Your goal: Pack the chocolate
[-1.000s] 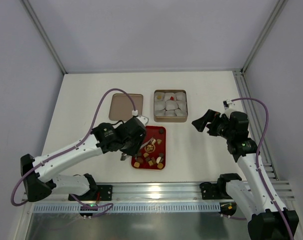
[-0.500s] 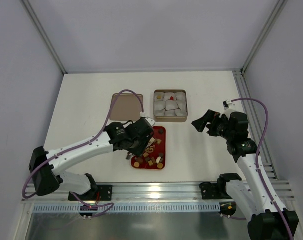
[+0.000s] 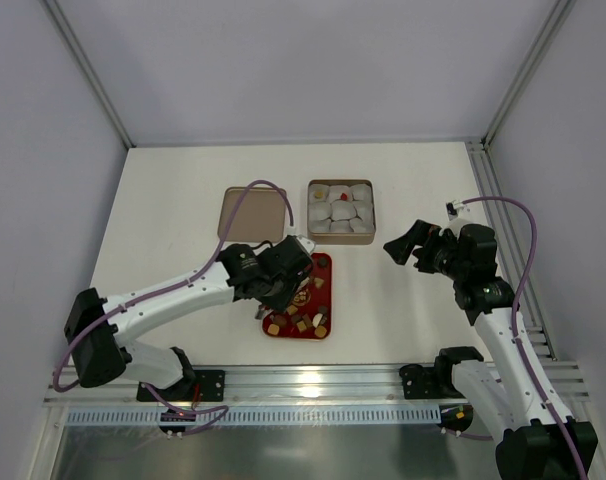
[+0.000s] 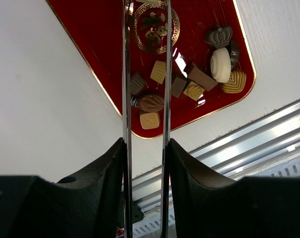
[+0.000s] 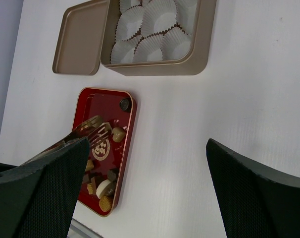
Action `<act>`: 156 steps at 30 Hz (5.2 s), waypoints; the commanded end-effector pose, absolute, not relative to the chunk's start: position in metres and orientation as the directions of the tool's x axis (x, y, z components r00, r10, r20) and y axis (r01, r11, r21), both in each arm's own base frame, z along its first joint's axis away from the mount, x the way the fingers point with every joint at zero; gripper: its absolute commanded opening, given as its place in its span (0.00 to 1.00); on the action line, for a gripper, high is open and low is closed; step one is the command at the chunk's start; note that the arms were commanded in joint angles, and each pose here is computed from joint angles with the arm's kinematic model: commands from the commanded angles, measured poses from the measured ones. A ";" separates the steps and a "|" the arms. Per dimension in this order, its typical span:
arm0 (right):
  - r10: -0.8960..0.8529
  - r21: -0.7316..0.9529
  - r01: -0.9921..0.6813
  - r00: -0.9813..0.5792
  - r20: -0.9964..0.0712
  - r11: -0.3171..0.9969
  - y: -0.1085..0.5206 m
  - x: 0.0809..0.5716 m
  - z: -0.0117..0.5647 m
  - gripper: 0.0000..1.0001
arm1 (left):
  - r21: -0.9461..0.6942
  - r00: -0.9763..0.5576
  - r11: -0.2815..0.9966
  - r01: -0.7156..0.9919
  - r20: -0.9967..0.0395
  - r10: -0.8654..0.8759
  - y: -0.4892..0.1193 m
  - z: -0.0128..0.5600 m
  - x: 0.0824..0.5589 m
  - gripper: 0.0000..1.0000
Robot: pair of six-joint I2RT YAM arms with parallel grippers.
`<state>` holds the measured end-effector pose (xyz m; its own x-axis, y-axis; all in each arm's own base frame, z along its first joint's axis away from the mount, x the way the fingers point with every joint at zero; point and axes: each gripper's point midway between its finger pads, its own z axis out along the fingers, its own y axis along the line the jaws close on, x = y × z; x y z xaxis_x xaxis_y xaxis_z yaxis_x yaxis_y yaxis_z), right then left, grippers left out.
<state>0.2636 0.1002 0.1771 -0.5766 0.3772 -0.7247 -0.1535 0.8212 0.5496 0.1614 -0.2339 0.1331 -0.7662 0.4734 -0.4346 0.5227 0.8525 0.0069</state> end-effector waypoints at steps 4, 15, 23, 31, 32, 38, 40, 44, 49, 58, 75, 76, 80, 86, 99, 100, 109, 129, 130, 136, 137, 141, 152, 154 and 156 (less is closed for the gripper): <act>0.360 0.534 -0.190 -0.553 -0.751 0.824 0.102 0.265 0.183 1.00 | 0.002 -0.750 0.841 0.542 -0.450 0.485 -0.240 0.133 0.164 0.32; 0.359 0.533 -0.193 -0.549 -0.755 0.824 0.102 0.265 0.185 1.00 | 0.001 -0.733 0.848 0.530 -0.502 0.458 -0.239 0.162 0.169 0.22; 0.359 0.533 -0.195 -0.550 -0.754 0.823 0.102 0.265 0.186 1.00 | -0.016 -0.728 0.854 0.519 -0.532 0.432 -0.239 0.178 0.170 0.22; 0.359 0.534 -0.195 -0.549 -0.755 0.823 0.102 0.265 0.186 1.00 | -0.030 -0.712 0.859 0.511 -0.576 0.403 -0.244 0.198 0.176 0.22; 0.361 0.535 -0.192 -0.550 -0.753 0.823 0.102 0.266 0.185 1.00 | -0.029 -0.709 0.859 0.511 -0.579 0.402 -0.246 0.200 0.178 0.22; 0.360 0.536 -0.196 -0.550 -0.753 0.821 0.103 0.266 0.187 1.00 | -0.024 -0.674 0.866 0.500 -0.638 0.372 -0.265 0.227 0.200 0.22; 0.361 0.538 -0.199 -0.549 -0.754 0.819 0.103 0.266 0.188 1.00 | -0.016 -0.670 0.867 0.498 -0.642 0.373 -0.275 0.228 0.210 0.22; 0.363 0.539 -0.198 -0.550 -0.752 0.818 0.103 0.266 0.188 1.00 | -0.016 -0.639 0.873 0.488 -0.688 0.345 -0.300 0.248 0.242 0.22; 0.359 0.534 -0.200 -0.546 -0.757 0.822 0.102 0.264 0.194 1.00 | -0.036 -0.643 0.884 0.466 -0.700 0.310 -0.333 0.240 0.299 0.22; 0.354 0.530 -0.207 -0.544 -0.761 0.822 0.102 0.259 0.203 1.00 | -0.034 -0.587 0.885 0.464 -0.761 0.278 -0.392 0.235 0.382 0.22; 0.340 0.518 -0.207 -0.548 -0.764 0.830 0.101 0.254 0.199 1.00 | -0.064 -0.643 0.895 0.441 -0.719 0.265 -0.411 0.182 0.409 0.27; 0.341 0.519 -0.208 -0.547 -0.765 0.829 0.101 0.254 0.200 1.00 | -0.065 -0.644 0.893 0.445 -0.716 0.269 -0.412 0.180 0.408 0.27; 0.341 0.518 -0.206 -0.548 -0.764 0.830 0.101 0.253 0.198 1.00 | -0.066 -0.651 0.894 0.444 -0.709 0.271 -0.413 0.174 0.408 0.30; 0.341 0.518 -0.206 -0.548 -0.764 0.830 0.101 0.253 0.199 1.00 | -0.065 -0.655 0.898 0.435 -0.707 0.266 -0.413 0.170 0.410 0.35; 0.340 0.516 -0.205 -0.548 -0.764 0.832 0.100 0.252 0.198 1.00 | -0.059 -0.638 0.897 0.438 -0.724 0.264 -0.407 0.187 0.410 0.43; 0.340 0.516 -0.204 -0.547 -0.764 0.832 0.100 0.253 0.198 1.00 | -0.067 -0.632 0.893 0.444 -0.730 0.260 -0.408 0.192 0.409 0.43; 0.343 0.517 -0.201 -0.546 -0.764 0.832 0.100 0.255 0.198 1.00 | -0.123 -0.574 0.870 0.477 -0.794 0.202 -0.393 0.262 0.387 0.42; 0.335 0.514 -0.204 -0.553 -0.763 0.833 0.101 0.257 0.192 1.00 | -0.148 -0.682 0.884 0.444 -0.695 0.227 -0.254 0.245 0.218 0.42; 0.334 0.514 -0.205 -0.554 -0.763 0.833 0.101 0.257 0.191 1.00 | -0.136 -0.702 0.887 0.442 -0.668 0.248 -0.245 0.230 0.209 0.42; 0.332 0.514 -0.202 -0.562 -0.758 0.834 0.101 0.258 0.188 1.00 | -0.140 -0.744 0.882 0.449 -0.606 0.282 -0.214 0.209 0.165 0.43; 0.329 0.514 -0.205 -0.563 -0.758 0.833 0.103 0.257 0.188 1.00 | -0.129 -0.754 0.881 0.456 -0.582 0.305 -0.209 0.200 0.157 0.43; 0.328 0.511 -0.204 -0.562 -0.759 0.835 0.103 0.257 0.187 1.00 | -0.119 -0.764 0.882 0.457 -0.560 0.321 -0.198 0.185 0.144 0.42; 0.325 0.508 -0.202 -0.564 -0.759 0.837 0.103 0.254 0.184 1.00 | -0.110 -0.779 0.865 0.490 -0.501 0.378 -0.194 0.166 0.125 0.42; 0.326 0.507 -0.198 -0.563 -0.759 0.839 0.102 0.255 0.183 1.00 | -0.102 -0.778 0.864 0.492 -0.497 0.384 -0.193 0.164 0.124 0.42; 0.327 0.512 -0.200 -0.569 -0.755 0.835 0.103 0.255 0.181 1.00 | -0.105 -0.777 0.861 0.498 -0.495 0.389 -0.194 0.164 0.123 0.42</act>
